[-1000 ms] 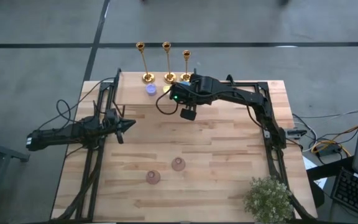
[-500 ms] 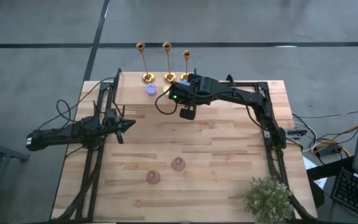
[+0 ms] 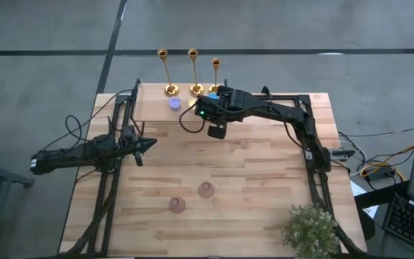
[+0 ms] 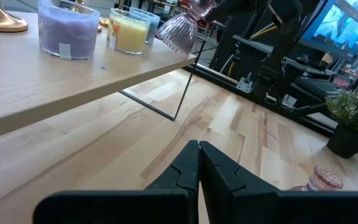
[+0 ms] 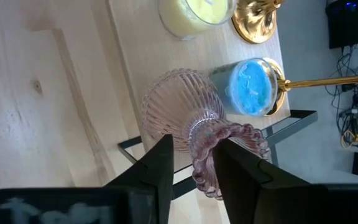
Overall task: Pick & Place candle stick holders
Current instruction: Put the top pink candle holder on the shelf
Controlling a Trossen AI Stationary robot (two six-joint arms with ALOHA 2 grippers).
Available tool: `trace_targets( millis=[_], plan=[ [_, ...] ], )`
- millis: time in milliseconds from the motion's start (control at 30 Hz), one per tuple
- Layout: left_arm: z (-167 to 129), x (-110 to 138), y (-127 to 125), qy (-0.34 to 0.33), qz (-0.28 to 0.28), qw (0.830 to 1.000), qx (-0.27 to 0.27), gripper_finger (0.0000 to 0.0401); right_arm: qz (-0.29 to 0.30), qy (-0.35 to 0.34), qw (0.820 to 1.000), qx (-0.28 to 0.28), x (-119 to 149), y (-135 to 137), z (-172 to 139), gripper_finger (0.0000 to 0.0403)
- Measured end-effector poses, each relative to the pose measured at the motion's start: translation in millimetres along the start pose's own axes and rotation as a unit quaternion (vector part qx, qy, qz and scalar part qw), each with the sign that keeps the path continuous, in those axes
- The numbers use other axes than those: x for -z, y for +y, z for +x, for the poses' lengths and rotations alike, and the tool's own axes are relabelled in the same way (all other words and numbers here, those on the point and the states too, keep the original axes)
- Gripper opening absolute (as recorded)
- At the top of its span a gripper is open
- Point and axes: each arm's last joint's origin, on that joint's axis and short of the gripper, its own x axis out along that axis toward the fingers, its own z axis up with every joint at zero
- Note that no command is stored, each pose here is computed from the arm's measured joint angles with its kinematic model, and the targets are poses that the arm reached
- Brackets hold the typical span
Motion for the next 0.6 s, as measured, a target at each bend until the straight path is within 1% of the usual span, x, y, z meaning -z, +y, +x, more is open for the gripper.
trace_targets(
  millis=[133, 333, 500, 600],
  plan=[
    [0, 0, 0, 0.000, 0.000, 1.000, 0.000, 0.0012, 0.002, -0.002, 1.000, -0.001, 0, -1, -1, 0.0117],
    [0, 0, 0, 0.000, 0.000, 1.000, 0.000, 0.0012, 0.011, -0.023, 1.000, -0.002, -3, -4, -13, 0.0132],
    [0, 0, 0, 0.000, 0.000, 1.000, 0.000, 0.0012, 0.013, -0.028, 1.000, -0.002, -3, -6, -15, 0.0137],
    [0, 0, 0, 0.000, 0.000, 1.000, 0.000, 0.0012, 0.004, -0.027, 1.000, 0.000, -4, -5, -14, 0.0134]
  ],
)
